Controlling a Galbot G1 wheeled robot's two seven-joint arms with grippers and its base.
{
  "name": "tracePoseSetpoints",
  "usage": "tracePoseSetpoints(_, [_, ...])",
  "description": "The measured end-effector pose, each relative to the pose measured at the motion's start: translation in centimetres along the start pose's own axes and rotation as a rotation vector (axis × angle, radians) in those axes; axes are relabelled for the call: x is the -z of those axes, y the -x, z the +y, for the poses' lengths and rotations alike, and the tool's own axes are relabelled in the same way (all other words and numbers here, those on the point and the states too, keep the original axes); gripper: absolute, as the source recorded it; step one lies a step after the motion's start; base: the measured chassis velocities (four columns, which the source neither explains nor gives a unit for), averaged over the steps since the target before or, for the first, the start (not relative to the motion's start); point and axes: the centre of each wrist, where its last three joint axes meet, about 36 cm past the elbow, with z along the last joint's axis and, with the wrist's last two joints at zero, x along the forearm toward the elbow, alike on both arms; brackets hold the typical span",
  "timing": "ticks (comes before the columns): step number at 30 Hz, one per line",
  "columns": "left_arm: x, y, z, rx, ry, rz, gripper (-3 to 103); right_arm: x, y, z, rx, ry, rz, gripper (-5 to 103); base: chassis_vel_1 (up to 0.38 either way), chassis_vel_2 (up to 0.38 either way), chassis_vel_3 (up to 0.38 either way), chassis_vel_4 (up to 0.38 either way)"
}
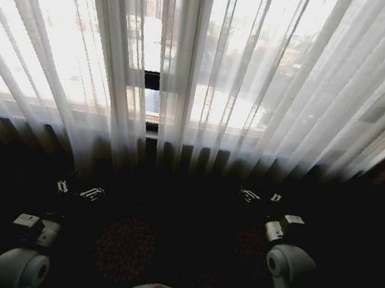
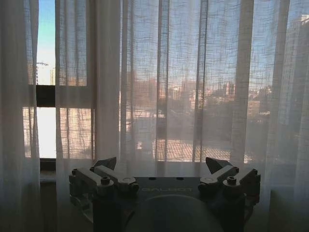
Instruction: Open the curtains by pulling them apart, changing their state from closed to fully open.
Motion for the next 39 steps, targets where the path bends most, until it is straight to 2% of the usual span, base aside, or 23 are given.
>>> tracePoseSetpoints(4, [-0.3, 0.0, -0.1, 0.008, -0.001, -0.002, 100, 0.0, -0.2, 0.0, 0.007, -0.042, -0.007, 100, 0.000, 0.000, 0.000, 0.000])
tracePoseSetpoints(11, [-0.7, -0.1, -0.2, 0.011, 0.005, -0.007, 100, -0.3, -0.2, 0.0, 0.001, -0.072, -0.004, 100, 0.000, 0.000, 0.000, 0.000])
tracePoseSetpoints(20, [-0.8, 0.0, -0.1, 0.010, 0.007, -0.013, 100, -1.0, -0.1, 0.3, 0.006, -0.073, 0.008, 100, -0.052, 0.046, 0.048, -0.036])
tracePoseSetpoints(39, [-2.1, 0.2, -0.1, -0.020, 0.001, -0.007, 100, -1.6, 0.2, 1.0, 0.022, -0.082, 0.023, 100, -0.188, 0.169, 0.195, -0.179])
